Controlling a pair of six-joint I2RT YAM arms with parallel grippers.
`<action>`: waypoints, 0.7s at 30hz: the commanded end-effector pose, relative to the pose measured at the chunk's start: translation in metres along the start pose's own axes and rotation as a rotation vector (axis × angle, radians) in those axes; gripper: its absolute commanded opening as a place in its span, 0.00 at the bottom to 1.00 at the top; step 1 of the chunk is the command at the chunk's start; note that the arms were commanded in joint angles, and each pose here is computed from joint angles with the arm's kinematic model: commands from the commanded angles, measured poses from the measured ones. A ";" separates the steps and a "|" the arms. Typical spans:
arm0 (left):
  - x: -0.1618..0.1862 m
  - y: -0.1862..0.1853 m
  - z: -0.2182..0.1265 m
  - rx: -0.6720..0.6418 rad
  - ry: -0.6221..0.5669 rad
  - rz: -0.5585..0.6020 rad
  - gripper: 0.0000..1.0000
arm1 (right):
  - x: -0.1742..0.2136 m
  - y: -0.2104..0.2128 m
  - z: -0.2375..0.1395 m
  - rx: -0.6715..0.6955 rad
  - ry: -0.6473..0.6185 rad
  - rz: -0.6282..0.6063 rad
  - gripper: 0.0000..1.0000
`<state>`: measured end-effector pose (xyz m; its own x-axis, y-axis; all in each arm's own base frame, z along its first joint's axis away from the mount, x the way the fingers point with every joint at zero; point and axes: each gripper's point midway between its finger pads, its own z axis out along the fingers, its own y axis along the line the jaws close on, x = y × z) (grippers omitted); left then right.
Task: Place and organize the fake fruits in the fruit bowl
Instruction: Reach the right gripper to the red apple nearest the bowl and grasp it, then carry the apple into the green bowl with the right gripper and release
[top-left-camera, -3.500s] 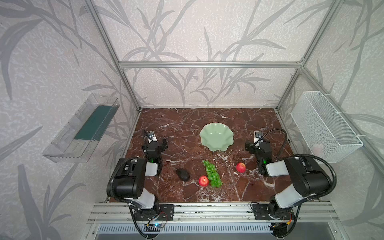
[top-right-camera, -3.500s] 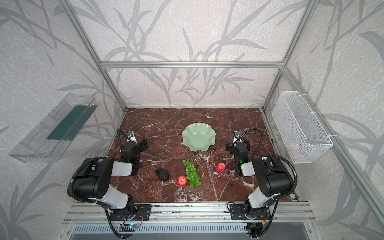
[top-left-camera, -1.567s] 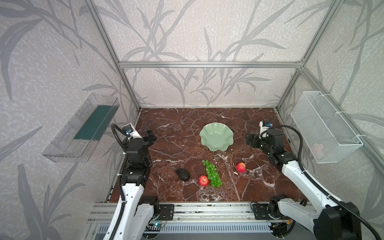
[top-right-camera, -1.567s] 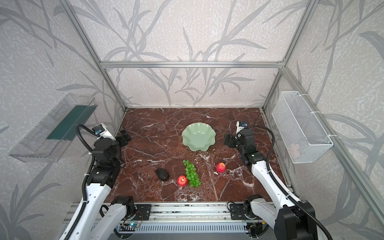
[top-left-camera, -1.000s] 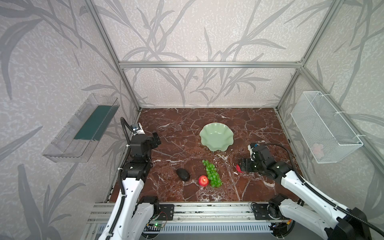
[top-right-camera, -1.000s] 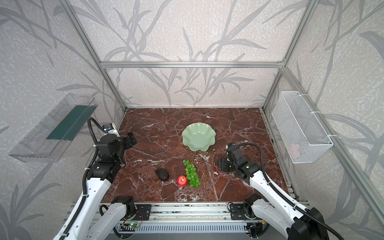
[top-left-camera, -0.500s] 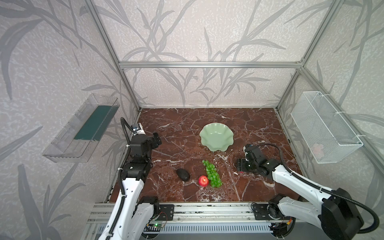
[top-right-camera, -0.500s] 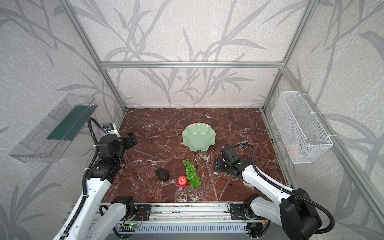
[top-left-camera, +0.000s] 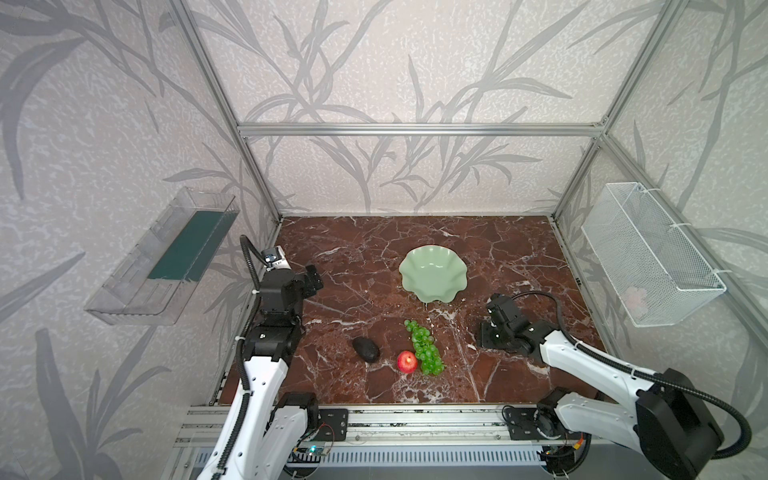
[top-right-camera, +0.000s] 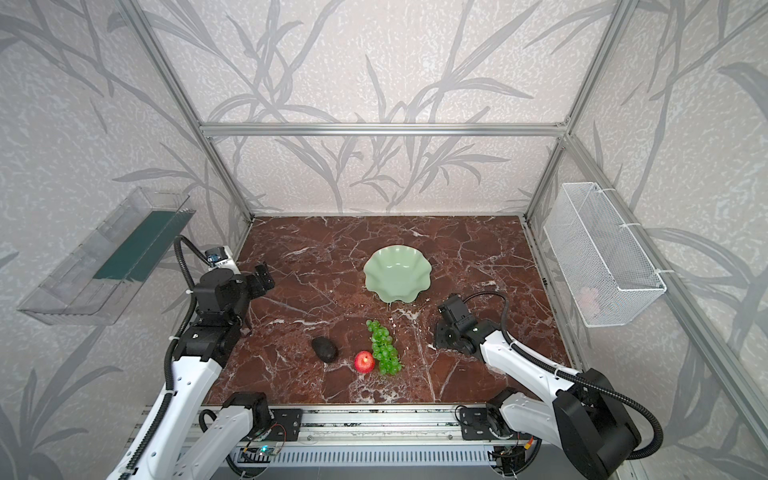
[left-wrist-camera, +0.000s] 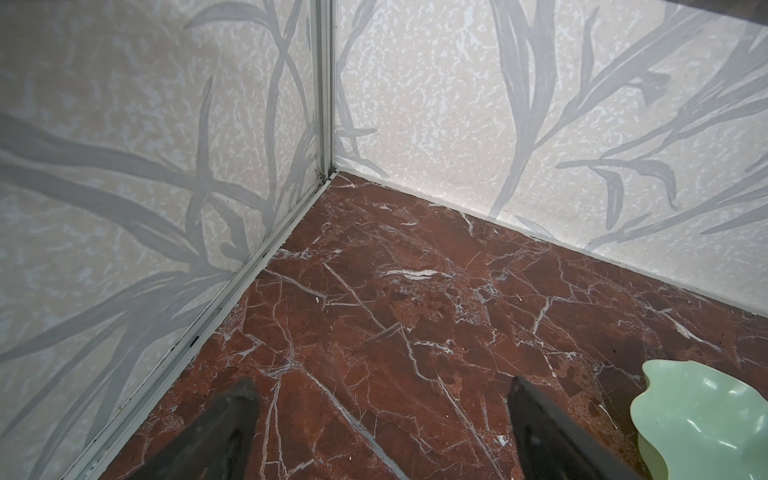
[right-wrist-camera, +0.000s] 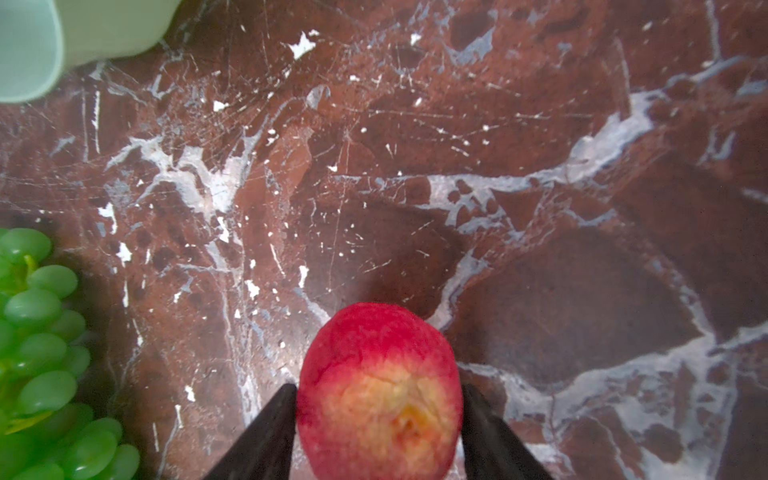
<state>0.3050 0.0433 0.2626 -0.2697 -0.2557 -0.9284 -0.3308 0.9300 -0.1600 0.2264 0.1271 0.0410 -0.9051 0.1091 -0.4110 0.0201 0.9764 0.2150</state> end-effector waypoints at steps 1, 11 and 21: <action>-0.008 -0.001 -0.005 0.008 -0.021 -0.015 0.94 | -0.004 -0.002 0.002 0.023 -0.018 -0.021 0.55; -0.008 -0.001 -0.005 0.008 -0.023 -0.017 0.94 | -0.028 0.015 -0.023 0.027 -0.093 -0.130 0.42; -0.009 0.000 -0.006 0.005 -0.031 -0.018 0.94 | -0.107 0.084 -0.064 -0.072 -0.292 -0.264 0.41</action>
<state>0.3046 0.0434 0.2634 -0.2671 -0.2557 -0.9291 -0.3307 0.9299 -0.1608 0.2797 0.1739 0.1475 -0.7603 -0.0385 -0.6485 -0.1935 0.9664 0.1695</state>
